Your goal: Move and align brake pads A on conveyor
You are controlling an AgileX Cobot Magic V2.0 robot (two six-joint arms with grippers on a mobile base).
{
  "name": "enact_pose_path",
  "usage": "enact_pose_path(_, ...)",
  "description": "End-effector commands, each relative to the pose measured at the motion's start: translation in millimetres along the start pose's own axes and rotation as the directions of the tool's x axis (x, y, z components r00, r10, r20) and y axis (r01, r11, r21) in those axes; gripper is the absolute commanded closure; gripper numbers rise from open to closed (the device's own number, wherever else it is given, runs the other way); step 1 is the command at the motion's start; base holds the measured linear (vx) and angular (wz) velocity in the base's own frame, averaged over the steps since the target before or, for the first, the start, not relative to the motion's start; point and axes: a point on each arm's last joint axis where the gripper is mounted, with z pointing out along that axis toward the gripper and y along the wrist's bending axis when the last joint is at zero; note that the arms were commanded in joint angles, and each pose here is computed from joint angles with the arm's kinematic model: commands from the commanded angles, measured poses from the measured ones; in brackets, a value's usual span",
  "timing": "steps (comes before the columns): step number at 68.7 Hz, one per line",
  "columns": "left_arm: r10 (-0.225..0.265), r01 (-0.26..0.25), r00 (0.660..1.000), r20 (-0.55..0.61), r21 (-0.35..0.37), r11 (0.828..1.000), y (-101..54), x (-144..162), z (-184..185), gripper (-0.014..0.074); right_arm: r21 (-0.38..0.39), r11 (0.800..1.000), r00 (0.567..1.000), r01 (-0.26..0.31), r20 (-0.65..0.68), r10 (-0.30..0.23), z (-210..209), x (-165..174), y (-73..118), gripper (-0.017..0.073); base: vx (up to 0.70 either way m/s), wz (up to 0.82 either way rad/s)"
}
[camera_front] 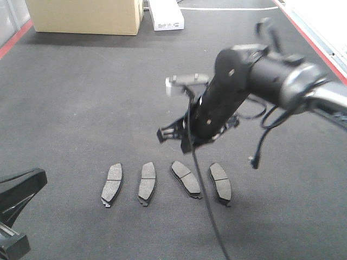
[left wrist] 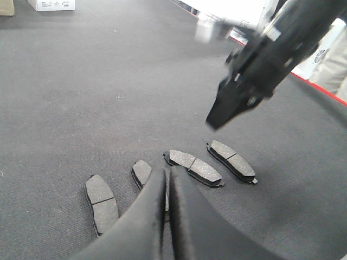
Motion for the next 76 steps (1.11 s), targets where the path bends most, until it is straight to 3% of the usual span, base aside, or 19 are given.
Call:
enact_pose_path(1, -0.004, 0.000, 0.997, 0.082, 0.043, 0.999, -5.5, -13.7, -2.6, 0.0600, -0.006, 0.999, 0.983, 0.052, 0.177, -0.050, -49.8, -6.9, 5.0, 0.0564, 0.00, 0.00)
enact_pose_path(10, -0.004, 0.000, 0.997, 0.082, 0.043, 0.999, -5.5, -13.7, -2.6, 0.0600, 0.003, 0.999, 0.969, 0.038, 0.245, -0.038, -76.9, -3.1, -5.0, 0.0562, 0.00, 0.00)
enact_pose_path(22, -0.004, 0.000, 0.997, 0.082, 0.043, 0.999, -5.5, -13.7, -2.6, 0.0600, 0.045, 0.991, 0.954, -0.125, 0.280, 0.107, -91.7, 23.6, -64.4, 0.0562, 0.00, 0.00)
enact_pose_path(27, -0.004, 0.000, 0.997, 0.082, 0.043, 0.999, -5.5, -13.7, -2.6, 0.0600, 0.087, 0.989, 0.948, -0.121, 0.306, 0.089, -98.8, 42.4, -83.1, 0.0562, 0.00, 0.00)
enact_pose_path(32, -0.004, 0.000, 0.997, 0.082, 0.043, 0.999, -5.5, -13.7, -2.6, 0.0600, 0.132, 0.988, 0.930, -0.083, 0.365, 0.029, -109.2, 62.4, -89.7, 0.0562, 0.00, 0.00)
enact_pose_path(41, -0.004, 0.000, 0.997, 0.082, 0.043, 0.999, -5.5, -13.7, -2.6, 0.0600, 0.181, 0.982, 0.872, -0.045, 0.487, -0.049, -118.4, 97.2, -83.6, 0.0562, 0.00, 0.00)
enact_pose_path(60, -0.004, 0.000, 0.997, 0.082, 0.043, 0.999, -5.5, -13.7, -2.6, 0.0600, 0.229, 0.969, 0.739, -0.088, 0.667, -0.091, -108.8, 186.0, -75.6, 0.0562, 0.00, 0.00)
enact_pose_path(70, -0.004, 0.000, 0.997, 0.082, 0.043, 0.999, -5.5, -13.7, -2.6, 0.0600, 0.255, 0.960, 0.594, -0.118, 0.793, -0.137, -117.3, 213.8, -71.8, 0.0562, 0.00, 0.00)
enact_pose_path(76, -0.004, 0.000, 0.997, 0.082, 0.043, 0.999, -5.5, -13.7, -2.6, 0.0600, 0.260, 0.957, 0.538, -0.126, 0.829, -0.155, -123.9, 223.9, -69.2, 0.0562, 0.00, 0.00)
